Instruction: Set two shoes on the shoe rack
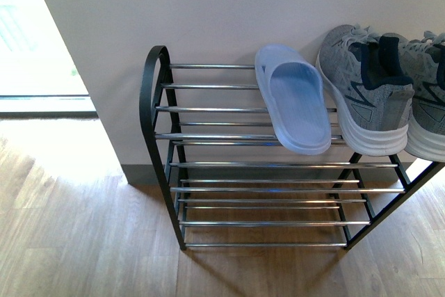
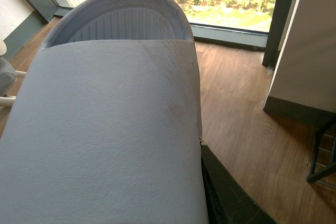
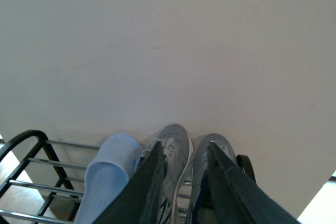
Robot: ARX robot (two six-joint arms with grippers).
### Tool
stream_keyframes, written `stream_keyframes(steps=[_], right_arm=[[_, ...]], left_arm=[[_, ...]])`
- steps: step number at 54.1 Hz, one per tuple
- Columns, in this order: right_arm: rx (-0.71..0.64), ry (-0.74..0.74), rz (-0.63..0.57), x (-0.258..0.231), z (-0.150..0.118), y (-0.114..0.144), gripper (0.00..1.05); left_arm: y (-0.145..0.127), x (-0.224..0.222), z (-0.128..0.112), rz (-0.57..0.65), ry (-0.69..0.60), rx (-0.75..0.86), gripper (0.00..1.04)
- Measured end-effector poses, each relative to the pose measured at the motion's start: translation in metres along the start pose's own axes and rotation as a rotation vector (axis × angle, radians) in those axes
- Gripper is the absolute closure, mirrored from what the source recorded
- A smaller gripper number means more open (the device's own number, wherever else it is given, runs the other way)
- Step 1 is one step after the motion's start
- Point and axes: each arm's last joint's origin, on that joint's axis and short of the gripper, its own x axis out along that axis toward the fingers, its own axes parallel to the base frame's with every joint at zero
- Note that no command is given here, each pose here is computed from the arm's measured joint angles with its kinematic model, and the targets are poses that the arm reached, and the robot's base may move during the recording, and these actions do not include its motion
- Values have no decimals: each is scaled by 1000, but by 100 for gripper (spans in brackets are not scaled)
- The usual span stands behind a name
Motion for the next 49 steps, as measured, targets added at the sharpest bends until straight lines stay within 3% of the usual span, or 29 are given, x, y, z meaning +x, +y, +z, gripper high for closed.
stream_keyframes(steps=[7, 24, 49], right_arm=[[3, -1, 0, -16, -17, 13, 103], [7, -2, 7, -46, -47, 32, 103], [6, -3, 6, -70, -65, 47, 103]], left_arm=[[0, 0, 0, 0, 0, 0, 102], [0, 0, 0, 0, 0, 0, 102], [0, 0, 0, 0, 0, 0, 102]])
